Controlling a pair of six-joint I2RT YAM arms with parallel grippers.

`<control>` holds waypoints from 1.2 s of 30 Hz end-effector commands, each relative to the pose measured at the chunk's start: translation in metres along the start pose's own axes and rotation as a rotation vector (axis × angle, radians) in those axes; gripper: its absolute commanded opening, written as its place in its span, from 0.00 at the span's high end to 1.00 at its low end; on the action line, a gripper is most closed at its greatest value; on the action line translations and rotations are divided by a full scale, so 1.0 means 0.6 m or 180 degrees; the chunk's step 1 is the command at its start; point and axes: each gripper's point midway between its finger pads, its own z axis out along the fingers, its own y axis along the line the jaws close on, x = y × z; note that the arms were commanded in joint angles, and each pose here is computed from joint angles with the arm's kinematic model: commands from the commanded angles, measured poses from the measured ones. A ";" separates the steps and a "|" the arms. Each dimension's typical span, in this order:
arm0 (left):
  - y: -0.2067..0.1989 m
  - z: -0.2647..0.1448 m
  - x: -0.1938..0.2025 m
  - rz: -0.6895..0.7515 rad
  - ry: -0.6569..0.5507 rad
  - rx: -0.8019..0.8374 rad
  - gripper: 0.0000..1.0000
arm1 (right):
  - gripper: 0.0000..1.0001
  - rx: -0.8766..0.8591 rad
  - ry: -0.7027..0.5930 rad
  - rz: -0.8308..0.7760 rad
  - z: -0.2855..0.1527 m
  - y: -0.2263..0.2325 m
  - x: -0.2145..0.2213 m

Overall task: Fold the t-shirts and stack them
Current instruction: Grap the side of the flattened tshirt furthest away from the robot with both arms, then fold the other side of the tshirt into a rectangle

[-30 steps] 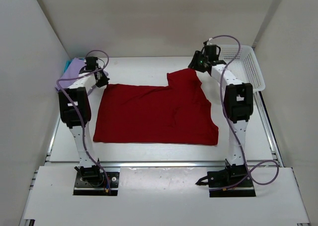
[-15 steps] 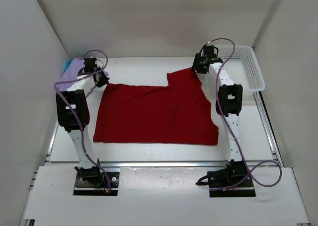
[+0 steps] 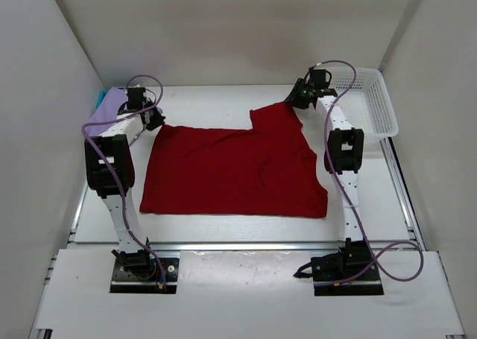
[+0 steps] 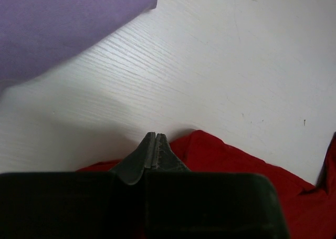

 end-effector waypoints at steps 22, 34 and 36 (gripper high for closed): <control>-0.033 -0.084 -0.092 -0.0266 -0.0424 0.0452 1.00 | 0.99 -0.0108 0.0056 -0.0281 -0.206 0.063 -0.106; -0.024 -0.118 -0.085 -0.0390 -0.0470 0.0588 1.00 | 1.00 -0.0094 0.0323 -0.0452 -0.360 0.038 -0.005; -0.021 -0.112 -0.072 -0.0402 -0.0420 0.0604 1.00 | 1.00 -0.0091 0.0355 -0.0346 -0.374 0.018 0.032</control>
